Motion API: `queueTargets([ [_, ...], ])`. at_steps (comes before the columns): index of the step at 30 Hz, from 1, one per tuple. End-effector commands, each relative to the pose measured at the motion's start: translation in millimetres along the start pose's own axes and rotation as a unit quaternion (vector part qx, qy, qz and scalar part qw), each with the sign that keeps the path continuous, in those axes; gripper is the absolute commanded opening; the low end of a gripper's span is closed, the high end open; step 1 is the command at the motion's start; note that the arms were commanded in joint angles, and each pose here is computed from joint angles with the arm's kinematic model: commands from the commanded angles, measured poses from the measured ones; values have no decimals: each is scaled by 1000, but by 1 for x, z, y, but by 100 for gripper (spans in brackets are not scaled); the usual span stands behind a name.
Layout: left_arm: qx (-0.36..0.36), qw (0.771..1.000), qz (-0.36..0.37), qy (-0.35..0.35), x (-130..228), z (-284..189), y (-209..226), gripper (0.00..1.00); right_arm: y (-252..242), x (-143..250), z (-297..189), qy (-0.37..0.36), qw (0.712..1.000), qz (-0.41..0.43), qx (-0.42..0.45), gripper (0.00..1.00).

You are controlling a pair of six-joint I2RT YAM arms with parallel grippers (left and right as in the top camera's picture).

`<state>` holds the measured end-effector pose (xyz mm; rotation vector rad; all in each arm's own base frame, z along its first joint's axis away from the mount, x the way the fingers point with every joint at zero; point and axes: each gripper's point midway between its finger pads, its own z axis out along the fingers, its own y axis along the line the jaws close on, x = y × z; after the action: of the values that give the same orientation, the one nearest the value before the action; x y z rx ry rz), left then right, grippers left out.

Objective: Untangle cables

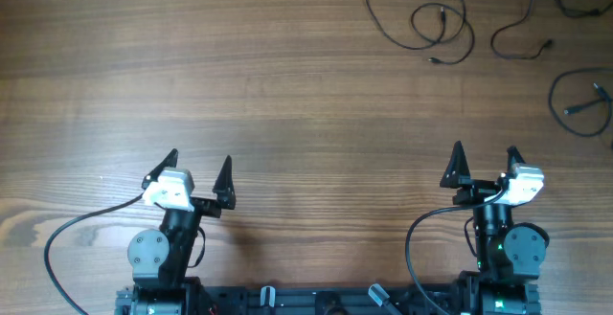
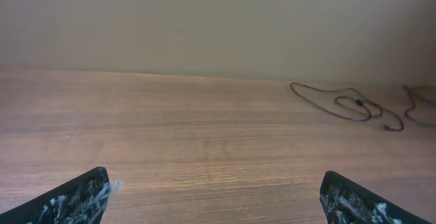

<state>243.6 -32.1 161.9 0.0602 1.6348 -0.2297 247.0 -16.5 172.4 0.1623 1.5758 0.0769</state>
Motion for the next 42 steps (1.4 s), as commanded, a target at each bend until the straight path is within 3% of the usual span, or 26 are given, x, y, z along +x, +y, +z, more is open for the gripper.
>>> queueTargets([
  [1, 3, 1000, 26, 1, 2, 0, 0, 100, 0, -3, -1, -6, 1000, -9, -1, 100],
  [42, 0, 1000, 26, -1, 1, 0, 1, 100, 2, -3, -1, -7, 1000, -22, 0, 100],
])
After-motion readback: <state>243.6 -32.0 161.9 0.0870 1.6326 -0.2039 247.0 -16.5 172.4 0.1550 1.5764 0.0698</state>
